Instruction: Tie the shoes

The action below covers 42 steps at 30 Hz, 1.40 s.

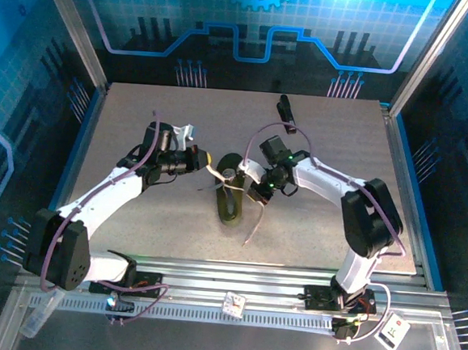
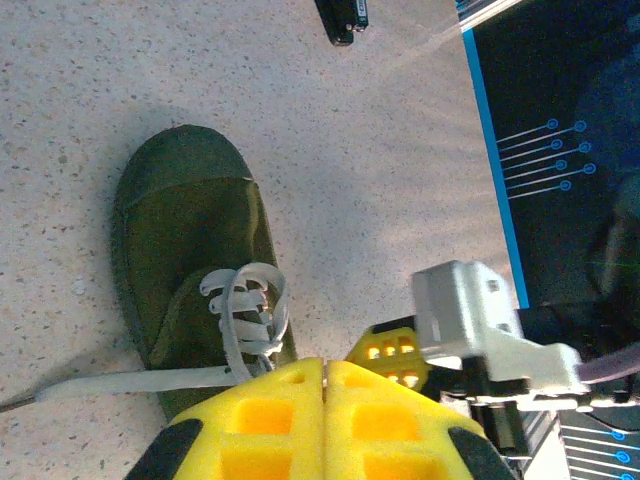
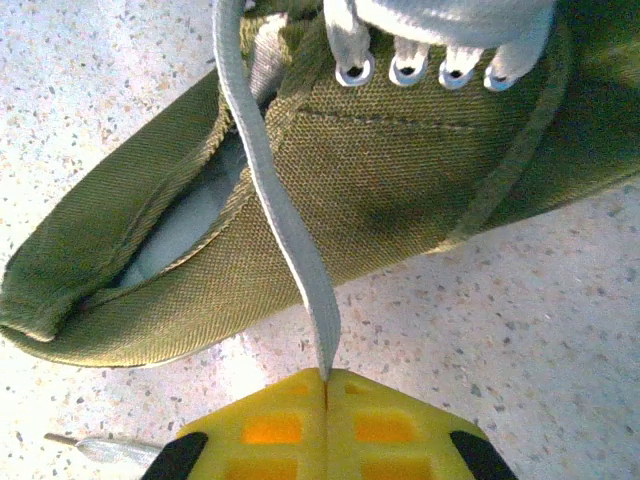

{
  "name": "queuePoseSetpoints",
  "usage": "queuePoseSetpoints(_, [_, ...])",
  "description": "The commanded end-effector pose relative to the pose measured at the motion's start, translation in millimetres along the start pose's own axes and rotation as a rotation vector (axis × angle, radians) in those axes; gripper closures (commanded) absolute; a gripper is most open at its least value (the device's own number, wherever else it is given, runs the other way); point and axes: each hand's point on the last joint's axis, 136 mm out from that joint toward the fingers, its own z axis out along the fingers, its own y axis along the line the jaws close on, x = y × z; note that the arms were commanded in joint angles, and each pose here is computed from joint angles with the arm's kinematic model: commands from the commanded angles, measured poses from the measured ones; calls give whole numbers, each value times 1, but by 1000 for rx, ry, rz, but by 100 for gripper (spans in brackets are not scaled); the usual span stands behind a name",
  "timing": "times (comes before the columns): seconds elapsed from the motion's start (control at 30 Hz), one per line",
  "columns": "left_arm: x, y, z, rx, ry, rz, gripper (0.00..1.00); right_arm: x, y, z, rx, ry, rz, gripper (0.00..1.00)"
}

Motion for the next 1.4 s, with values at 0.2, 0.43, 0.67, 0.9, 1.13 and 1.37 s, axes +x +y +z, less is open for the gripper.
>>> queuePoseSetpoints(0.2, [-2,3,-14,8,-19,28,100,18,4,-19,59,52,78,100])
queuePoseSetpoints(0.43, [-3,10,-17,5,-24,15,100,19,-2,-35,97,121,107,100])
queuePoseSetpoints(0.67, [-1,14,-10,22,-9,6,100,5,12,-51,87,160,60,100])
queuePoseSetpoints(0.9, [6,26,-4,2,9,18,100,4,19,-39,54,237,32,100])
queuePoseSetpoints(1.13, [16,40,-3,-18,27,25,100,-18,35,-14,-89,118,39,98])
queuePoseSetpoints(1.37, [16,32,-7,10,33,41,100,-34,14,-23,-58,59,115,64])
